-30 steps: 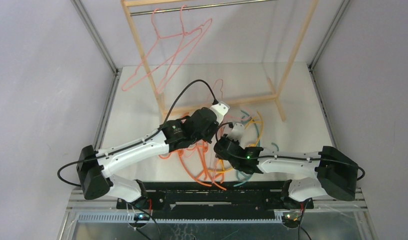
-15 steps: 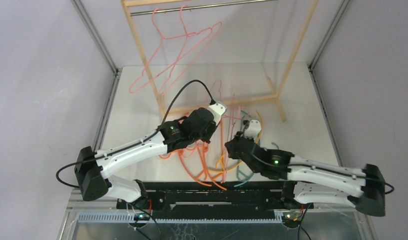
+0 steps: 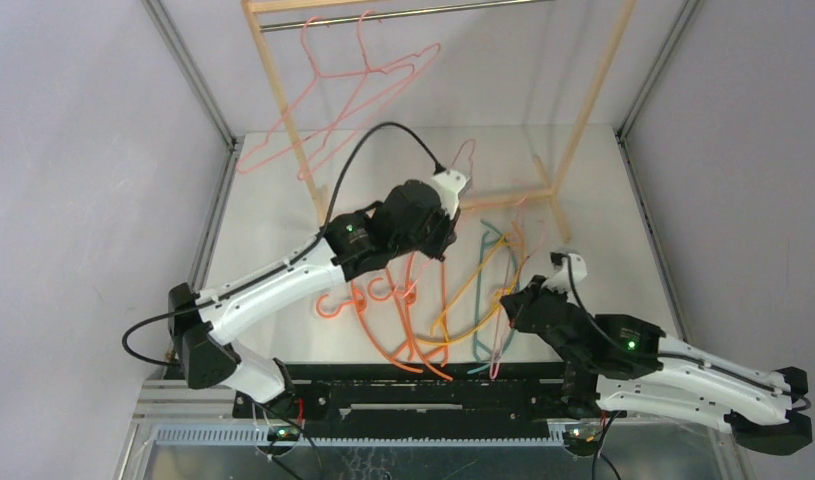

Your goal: Organize the hangers

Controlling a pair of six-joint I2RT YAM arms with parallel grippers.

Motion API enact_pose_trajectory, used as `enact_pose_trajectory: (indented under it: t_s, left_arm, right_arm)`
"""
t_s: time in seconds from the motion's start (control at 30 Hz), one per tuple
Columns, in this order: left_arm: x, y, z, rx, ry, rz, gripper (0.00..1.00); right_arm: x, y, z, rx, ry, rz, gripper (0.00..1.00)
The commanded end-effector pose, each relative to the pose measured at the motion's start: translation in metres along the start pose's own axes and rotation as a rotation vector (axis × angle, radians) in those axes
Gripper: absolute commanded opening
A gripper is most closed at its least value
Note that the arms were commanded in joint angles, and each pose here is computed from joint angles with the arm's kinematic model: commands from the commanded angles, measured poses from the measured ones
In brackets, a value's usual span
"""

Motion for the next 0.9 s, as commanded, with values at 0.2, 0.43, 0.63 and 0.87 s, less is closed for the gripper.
enact_pose_trajectory:
  t_s: [0.2,0.43,0.63,0.87]
  left_arm:
    - [-0.028,-0.153,-0.018,-0.289,0.269,-0.342,0.00]
    - [-0.009,-0.190,0.003,-0.462,0.374,-0.464,0.00]
    - [-0.009,-0.211,0.027,-0.569,0.436,-0.607,0.00]
    - [-0.044,-0.229,0.039,-0.542,0.405,-0.793,0.00]
  right_arm:
    - [-0.019,-0.016,-0.025,0.044,0.059,-0.083,0.00]
    - [-0.023,-0.021,-0.027,0.051,0.069,-0.104,0.00]
    - [-0.025,-0.024,-0.031,0.047,0.079,-0.119,0.00]
    - [-0.024,-0.026,-0.031,0.035,0.096,-0.129,0.00]
Point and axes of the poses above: each gripper's point midway between its finger pads, its own x axis out along the fingers, its own z axis along the line the jaws close on, y = z × x, the point moved 9 cm from there along -x, back along the fingers, and after that the axes turned 2 degrees about x, right-handed, at the moved point
